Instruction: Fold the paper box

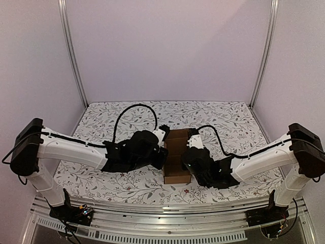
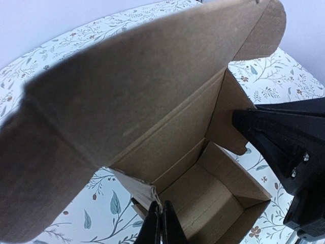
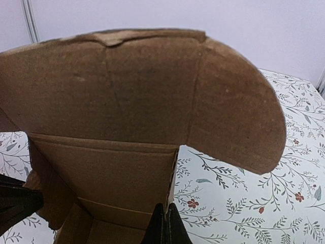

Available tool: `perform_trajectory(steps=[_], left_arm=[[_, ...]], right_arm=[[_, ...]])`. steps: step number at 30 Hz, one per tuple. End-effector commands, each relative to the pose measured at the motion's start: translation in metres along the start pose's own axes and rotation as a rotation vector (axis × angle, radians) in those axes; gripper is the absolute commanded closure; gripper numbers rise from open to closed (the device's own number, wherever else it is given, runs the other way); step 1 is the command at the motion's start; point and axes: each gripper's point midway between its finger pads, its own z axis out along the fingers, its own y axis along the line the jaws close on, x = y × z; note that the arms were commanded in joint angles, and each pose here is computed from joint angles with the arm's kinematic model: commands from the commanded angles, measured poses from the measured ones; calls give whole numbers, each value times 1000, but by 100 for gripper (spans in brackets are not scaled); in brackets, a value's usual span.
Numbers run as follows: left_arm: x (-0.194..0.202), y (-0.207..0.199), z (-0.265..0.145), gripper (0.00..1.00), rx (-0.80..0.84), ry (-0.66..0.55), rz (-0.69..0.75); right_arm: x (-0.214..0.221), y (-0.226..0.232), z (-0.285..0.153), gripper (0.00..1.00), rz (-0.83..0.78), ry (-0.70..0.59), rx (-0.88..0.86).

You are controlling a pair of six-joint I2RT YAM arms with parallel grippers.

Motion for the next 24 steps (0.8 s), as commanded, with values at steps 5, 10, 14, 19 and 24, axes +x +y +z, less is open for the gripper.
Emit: perform_trajectory(steps=[5,10,14,19,24], left_arm=[[22,-25,2,100,58,39,25],[32,-25,3,100,55,54,23],[40,-24,4,100,49,63,27],[47,-26,5,100,51,71,33],[54,-26,7,100,45,80,49]], right_arm=[[23,27,-6,100,-24,57,-71],[33,26,-8,100,-35,73,-63],[41,24,-9,100,-41,88,-58],[47,21,-9,100,-50,101,-45],[55,18,-8,100,-54,113,-35]])
